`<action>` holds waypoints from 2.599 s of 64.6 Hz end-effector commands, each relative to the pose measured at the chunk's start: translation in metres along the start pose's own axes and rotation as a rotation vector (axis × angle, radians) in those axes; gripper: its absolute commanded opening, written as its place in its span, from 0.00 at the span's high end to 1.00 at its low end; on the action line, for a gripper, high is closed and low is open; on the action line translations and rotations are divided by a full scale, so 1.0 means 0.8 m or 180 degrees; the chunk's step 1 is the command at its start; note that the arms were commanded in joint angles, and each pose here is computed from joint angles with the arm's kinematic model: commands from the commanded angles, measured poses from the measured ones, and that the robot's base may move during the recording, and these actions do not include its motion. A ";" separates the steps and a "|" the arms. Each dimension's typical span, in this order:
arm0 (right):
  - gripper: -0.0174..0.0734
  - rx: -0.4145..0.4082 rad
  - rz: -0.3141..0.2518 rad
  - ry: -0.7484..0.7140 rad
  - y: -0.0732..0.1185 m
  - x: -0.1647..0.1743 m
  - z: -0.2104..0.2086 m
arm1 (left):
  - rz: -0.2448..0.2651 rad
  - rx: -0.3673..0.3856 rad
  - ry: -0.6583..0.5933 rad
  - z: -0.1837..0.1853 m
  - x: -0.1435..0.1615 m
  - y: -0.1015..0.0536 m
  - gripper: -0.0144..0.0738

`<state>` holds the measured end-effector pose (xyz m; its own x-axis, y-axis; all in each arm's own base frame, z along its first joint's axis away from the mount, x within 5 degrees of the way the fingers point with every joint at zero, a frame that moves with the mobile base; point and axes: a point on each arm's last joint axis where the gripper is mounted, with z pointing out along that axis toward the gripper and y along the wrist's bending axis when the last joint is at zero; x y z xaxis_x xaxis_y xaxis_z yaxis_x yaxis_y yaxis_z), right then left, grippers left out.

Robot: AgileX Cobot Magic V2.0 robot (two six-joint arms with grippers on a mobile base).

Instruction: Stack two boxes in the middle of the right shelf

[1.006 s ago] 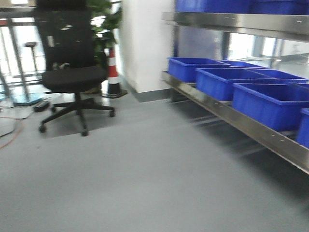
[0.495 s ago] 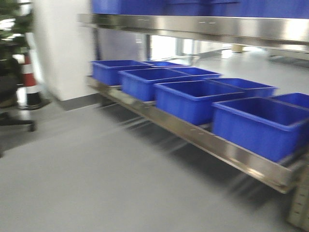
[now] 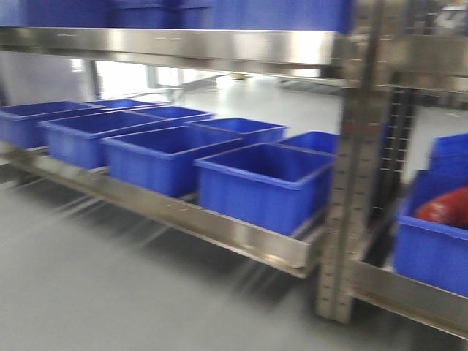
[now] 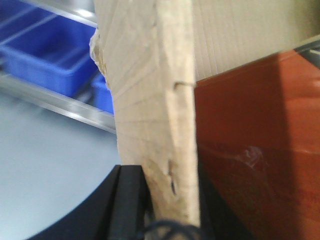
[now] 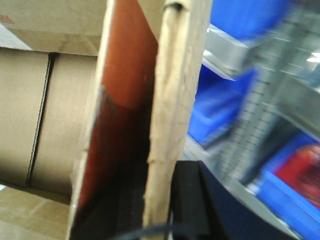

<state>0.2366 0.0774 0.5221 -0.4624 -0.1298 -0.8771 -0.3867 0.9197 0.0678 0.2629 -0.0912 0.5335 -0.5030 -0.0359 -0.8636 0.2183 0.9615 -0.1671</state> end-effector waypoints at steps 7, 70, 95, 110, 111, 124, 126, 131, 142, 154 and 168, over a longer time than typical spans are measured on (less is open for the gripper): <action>0.97 0.0064 -0.0049 -0.0172 -0.003 -0.006 -0.010 | -0.0012 0.0105 -0.0297 -0.012 -0.011 -0.004 0.96; 0.97 0.0064 -0.0049 -0.0172 -0.003 -0.006 -0.010 | -0.0012 0.0105 -0.0297 -0.012 -0.011 -0.004 0.96; 0.97 0.0064 -0.0049 -0.0172 -0.003 -0.006 -0.010 | -0.0012 0.0105 -0.0297 -0.012 -0.011 -0.004 0.96; 0.97 0.0064 -0.0049 -0.0172 -0.003 -0.006 -0.010 | -0.0012 0.0105 -0.0297 -0.012 -0.011 -0.004 0.96; 0.97 0.0064 -0.0049 -0.0172 -0.003 -0.006 -0.010 | -0.0012 0.0105 -0.0297 -0.012 -0.011 -0.004 0.96; 0.97 0.0064 -0.0049 -0.0172 -0.003 -0.006 -0.010 | -0.0012 0.0105 -0.0297 -0.012 -0.011 -0.004 0.96; 0.97 0.0064 -0.0049 -0.0172 -0.003 -0.006 -0.010 | -0.0012 0.0105 -0.0297 -0.012 -0.011 -0.004 0.96; 0.97 0.0064 -0.0049 -0.0172 -0.003 -0.006 -0.010 | -0.0012 0.0105 -0.0297 -0.012 -0.011 -0.004 0.96; 0.97 0.0064 -0.0049 -0.0172 -0.003 -0.006 -0.010 | -0.0012 0.0105 -0.0297 -0.012 -0.011 -0.004 0.96; 0.97 0.0064 -0.0049 -0.0172 -0.003 -0.006 -0.010 | -0.0012 0.0105 -0.0297 -0.012 -0.011 -0.004 0.96; 0.97 0.0064 -0.0049 -0.0172 -0.003 -0.006 -0.010 | -0.0012 0.0105 -0.0297 -0.012 -0.011 -0.004 0.96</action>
<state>0.2366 0.0774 0.5221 -0.4624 -0.1298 -0.8771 -0.3867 0.9197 0.0678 0.2629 -0.0914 0.5337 -0.5020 -0.0371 -0.8641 0.2197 0.9608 -0.1688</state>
